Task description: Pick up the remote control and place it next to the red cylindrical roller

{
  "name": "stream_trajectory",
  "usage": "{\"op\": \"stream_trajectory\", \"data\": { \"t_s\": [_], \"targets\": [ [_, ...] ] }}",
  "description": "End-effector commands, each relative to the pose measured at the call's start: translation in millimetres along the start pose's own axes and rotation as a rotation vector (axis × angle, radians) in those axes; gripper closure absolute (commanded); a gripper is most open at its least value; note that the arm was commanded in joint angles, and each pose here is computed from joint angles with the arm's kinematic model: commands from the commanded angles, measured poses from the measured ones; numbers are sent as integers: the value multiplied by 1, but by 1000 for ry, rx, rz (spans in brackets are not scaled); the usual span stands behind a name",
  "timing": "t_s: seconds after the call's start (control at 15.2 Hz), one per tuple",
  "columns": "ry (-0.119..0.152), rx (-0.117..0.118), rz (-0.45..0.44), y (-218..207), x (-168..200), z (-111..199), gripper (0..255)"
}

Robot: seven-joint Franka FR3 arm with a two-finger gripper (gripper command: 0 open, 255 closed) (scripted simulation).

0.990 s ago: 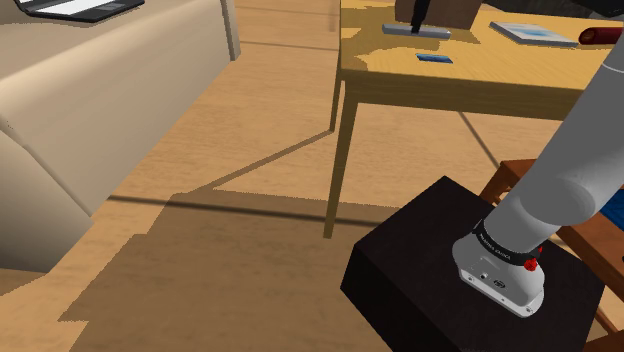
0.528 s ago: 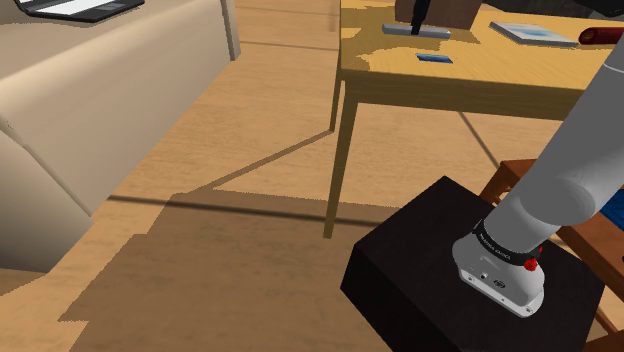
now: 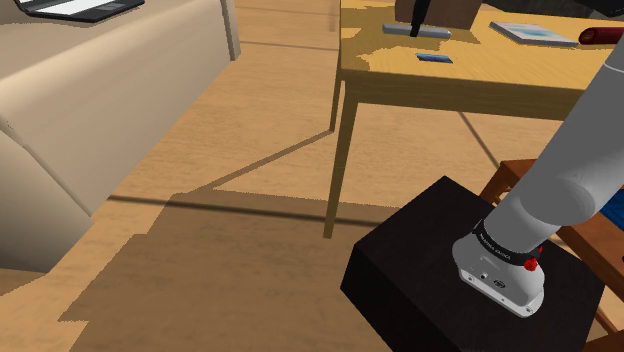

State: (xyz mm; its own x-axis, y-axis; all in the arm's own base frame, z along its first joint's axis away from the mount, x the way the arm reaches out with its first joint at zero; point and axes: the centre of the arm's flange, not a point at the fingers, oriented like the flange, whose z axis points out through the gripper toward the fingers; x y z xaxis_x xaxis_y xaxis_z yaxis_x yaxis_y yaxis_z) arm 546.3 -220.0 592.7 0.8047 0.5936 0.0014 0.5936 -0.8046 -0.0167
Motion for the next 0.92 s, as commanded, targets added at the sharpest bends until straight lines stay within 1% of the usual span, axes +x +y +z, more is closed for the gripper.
{"op": "stream_trajectory", "data": {
  "t_s": [0.0, 0.07, 0.86],
  "targets": [
    [-3, 3, 1, 0, 0, 2, 255],
    [-3, 3, 1, 1, 0, 1, 255],
    [-3, 3, 1, 0, 0, -62, 255]
  ]
}}
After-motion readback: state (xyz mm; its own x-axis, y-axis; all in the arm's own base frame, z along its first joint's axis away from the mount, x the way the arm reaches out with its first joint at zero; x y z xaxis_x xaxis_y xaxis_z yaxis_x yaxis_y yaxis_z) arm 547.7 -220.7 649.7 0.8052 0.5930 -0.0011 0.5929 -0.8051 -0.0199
